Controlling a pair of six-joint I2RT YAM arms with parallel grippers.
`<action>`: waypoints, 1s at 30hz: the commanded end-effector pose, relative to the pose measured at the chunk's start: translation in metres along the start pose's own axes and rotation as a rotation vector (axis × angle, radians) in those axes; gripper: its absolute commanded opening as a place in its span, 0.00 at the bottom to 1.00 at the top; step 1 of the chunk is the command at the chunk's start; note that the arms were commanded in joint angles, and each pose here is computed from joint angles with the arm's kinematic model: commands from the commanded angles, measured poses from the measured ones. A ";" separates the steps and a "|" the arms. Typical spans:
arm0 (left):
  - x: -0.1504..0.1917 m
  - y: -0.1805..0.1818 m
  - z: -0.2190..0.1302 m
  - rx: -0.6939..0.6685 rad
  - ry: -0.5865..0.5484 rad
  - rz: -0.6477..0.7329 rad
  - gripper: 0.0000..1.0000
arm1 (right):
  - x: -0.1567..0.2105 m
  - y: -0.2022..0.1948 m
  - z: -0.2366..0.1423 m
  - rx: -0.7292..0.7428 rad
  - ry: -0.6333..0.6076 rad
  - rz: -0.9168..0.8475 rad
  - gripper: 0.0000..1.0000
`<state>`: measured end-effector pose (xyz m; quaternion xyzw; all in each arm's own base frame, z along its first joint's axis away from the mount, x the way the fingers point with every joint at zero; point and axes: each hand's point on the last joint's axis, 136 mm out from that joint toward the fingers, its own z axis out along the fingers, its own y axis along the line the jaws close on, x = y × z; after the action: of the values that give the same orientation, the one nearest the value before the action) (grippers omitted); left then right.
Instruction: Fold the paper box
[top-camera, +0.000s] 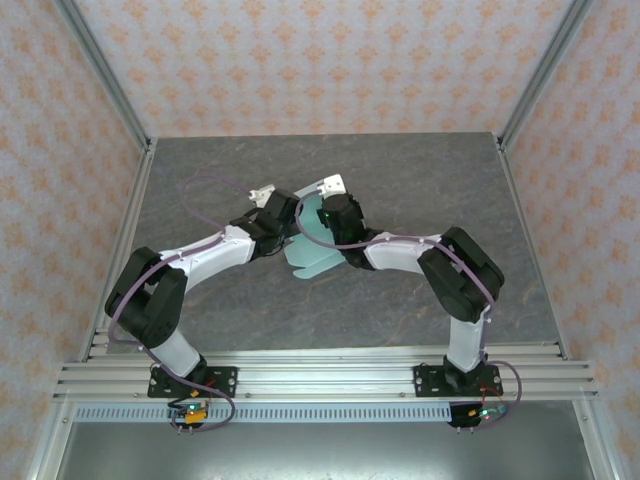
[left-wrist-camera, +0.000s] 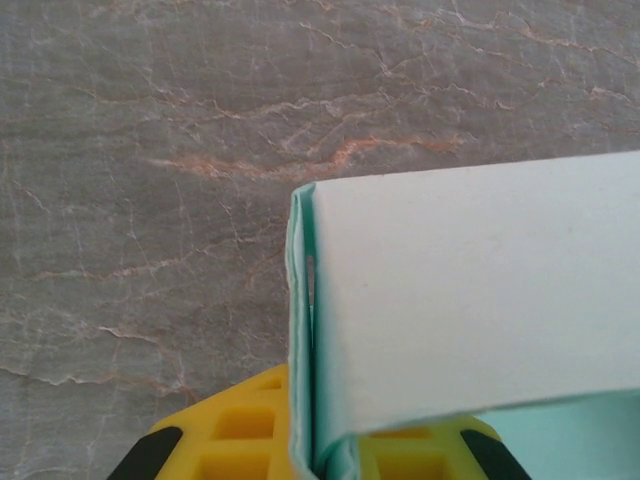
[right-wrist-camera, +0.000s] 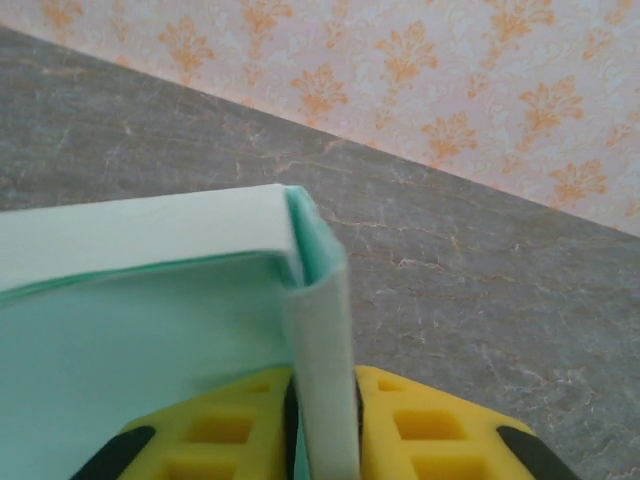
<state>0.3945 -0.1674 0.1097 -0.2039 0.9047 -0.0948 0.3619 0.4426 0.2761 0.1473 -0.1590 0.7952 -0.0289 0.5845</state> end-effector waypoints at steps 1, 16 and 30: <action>-0.009 -0.011 -0.006 0.024 -0.019 -0.028 0.00 | -0.019 -0.002 -0.014 -0.090 -0.044 0.062 0.29; -0.015 -0.009 -0.009 -0.005 -0.035 0.002 0.00 | -0.027 -0.018 -0.094 -0.608 -0.079 0.079 0.55; -0.036 0.004 -0.009 -0.043 -0.214 0.188 0.00 | -0.058 -0.077 -0.073 -0.500 -0.051 0.340 0.56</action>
<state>0.4022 -0.1603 0.1146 -0.1527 0.9023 -0.0560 0.3993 0.3875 0.2257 0.2153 -0.2492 0.7662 0.2579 0.5332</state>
